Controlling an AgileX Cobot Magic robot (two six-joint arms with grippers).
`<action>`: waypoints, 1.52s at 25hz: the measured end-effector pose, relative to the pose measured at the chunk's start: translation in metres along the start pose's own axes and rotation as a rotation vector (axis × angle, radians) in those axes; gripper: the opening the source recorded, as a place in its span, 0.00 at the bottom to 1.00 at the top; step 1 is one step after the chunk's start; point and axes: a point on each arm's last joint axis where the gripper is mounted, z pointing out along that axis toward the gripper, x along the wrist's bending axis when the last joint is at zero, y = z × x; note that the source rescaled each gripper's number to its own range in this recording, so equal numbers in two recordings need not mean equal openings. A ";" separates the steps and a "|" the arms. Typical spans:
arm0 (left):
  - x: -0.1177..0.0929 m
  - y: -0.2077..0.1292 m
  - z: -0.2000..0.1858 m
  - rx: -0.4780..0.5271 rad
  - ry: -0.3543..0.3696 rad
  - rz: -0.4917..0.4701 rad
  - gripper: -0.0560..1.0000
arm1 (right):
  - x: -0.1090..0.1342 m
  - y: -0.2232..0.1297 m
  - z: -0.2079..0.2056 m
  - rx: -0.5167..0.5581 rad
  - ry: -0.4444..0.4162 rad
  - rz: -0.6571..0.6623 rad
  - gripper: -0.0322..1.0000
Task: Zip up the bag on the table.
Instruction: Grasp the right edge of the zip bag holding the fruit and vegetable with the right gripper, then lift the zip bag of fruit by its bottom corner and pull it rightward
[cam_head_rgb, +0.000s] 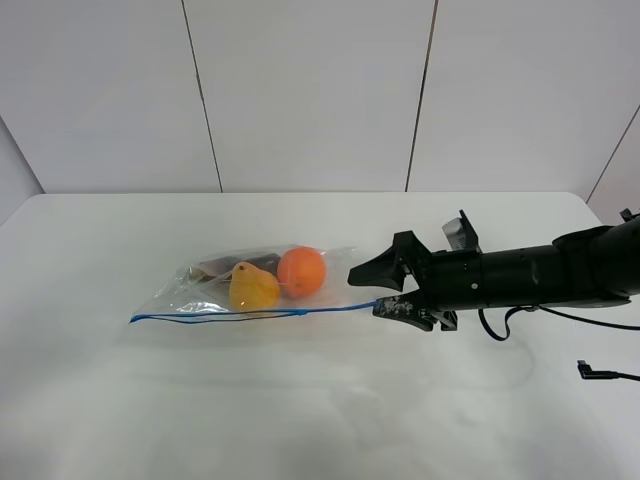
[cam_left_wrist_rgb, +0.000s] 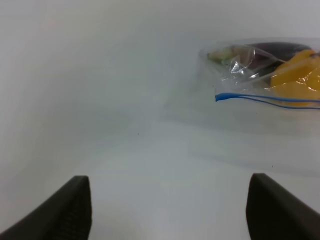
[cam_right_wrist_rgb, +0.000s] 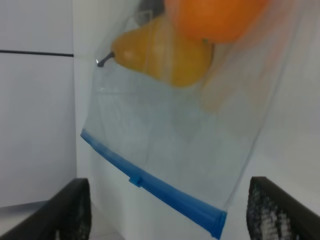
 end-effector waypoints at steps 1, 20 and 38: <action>0.000 0.000 0.000 0.000 0.000 0.000 1.00 | -0.001 0.000 0.001 0.005 0.003 0.007 0.75; 0.000 0.000 0.000 0.000 -0.001 0.001 1.00 | -0.011 0.008 0.018 0.050 0.044 0.098 0.70; 0.000 0.000 0.000 0.000 -0.001 0.001 1.00 | -0.008 0.009 0.018 0.054 0.065 0.116 0.03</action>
